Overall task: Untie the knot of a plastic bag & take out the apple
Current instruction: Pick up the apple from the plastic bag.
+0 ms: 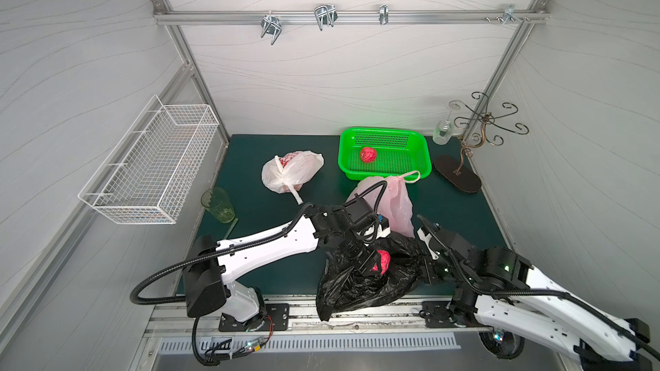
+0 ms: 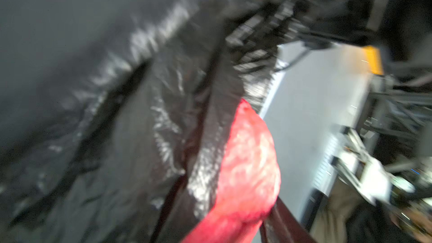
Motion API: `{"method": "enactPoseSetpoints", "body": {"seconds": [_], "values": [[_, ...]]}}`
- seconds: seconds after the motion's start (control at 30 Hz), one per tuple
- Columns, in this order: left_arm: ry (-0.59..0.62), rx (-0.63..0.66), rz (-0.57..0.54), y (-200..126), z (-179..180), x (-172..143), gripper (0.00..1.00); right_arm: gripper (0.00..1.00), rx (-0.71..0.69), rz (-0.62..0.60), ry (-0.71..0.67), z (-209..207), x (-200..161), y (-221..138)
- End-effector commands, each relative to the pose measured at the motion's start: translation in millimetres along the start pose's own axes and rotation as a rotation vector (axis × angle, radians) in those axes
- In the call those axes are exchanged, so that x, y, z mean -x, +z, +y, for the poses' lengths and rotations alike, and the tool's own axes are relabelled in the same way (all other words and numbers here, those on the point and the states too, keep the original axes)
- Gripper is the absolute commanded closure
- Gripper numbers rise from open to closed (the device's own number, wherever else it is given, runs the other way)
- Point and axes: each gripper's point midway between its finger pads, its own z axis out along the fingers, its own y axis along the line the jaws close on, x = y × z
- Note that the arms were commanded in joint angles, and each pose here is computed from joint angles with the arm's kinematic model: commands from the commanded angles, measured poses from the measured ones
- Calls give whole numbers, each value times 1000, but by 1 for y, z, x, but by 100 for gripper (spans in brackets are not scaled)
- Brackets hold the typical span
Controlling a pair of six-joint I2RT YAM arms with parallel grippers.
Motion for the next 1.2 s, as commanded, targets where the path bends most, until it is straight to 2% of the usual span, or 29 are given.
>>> {"method": "enactPoseSetpoints", "body": {"seconds": [0.0,0.13,0.23,0.37,0.47,0.63,0.73,0.83,0.97,1.03,1.17], "values": [[5,-177,-26,-22,-34,1,79,100,16,-42,-18,7,14,-5],[-78,-189,-206,-62,-24,36,78,100,45,-51,-22,11,15,-6],[-123,-95,-343,-94,4,64,77,100,64,-67,-18,11,13,-7],[-150,58,-458,-121,40,107,77,100,79,-89,-17,11,14,-10],[-140,84,-497,-135,50,140,76,100,75,-108,-16,11,19,-13],[-146,-101,-495,-152,48,183,75,100,71,-124,-19,14,26,-14],[-148,-94,-543,-166,60,205,74,100,86,-136,-26,19,30,-16],[-162,-27,-543,-171,88,226,73,100,100,-131,-21,19,27,-14],[-153,198,-506,-158,151,257,73,100,124,-121,-18,20,21,-11],[-151,271,-512,-152,179,274,73,100,136,-113,-6,19,17,-9],[-203,290,-580,-138,233,301,71,100,138,-93,10,17,10,-6]]}}
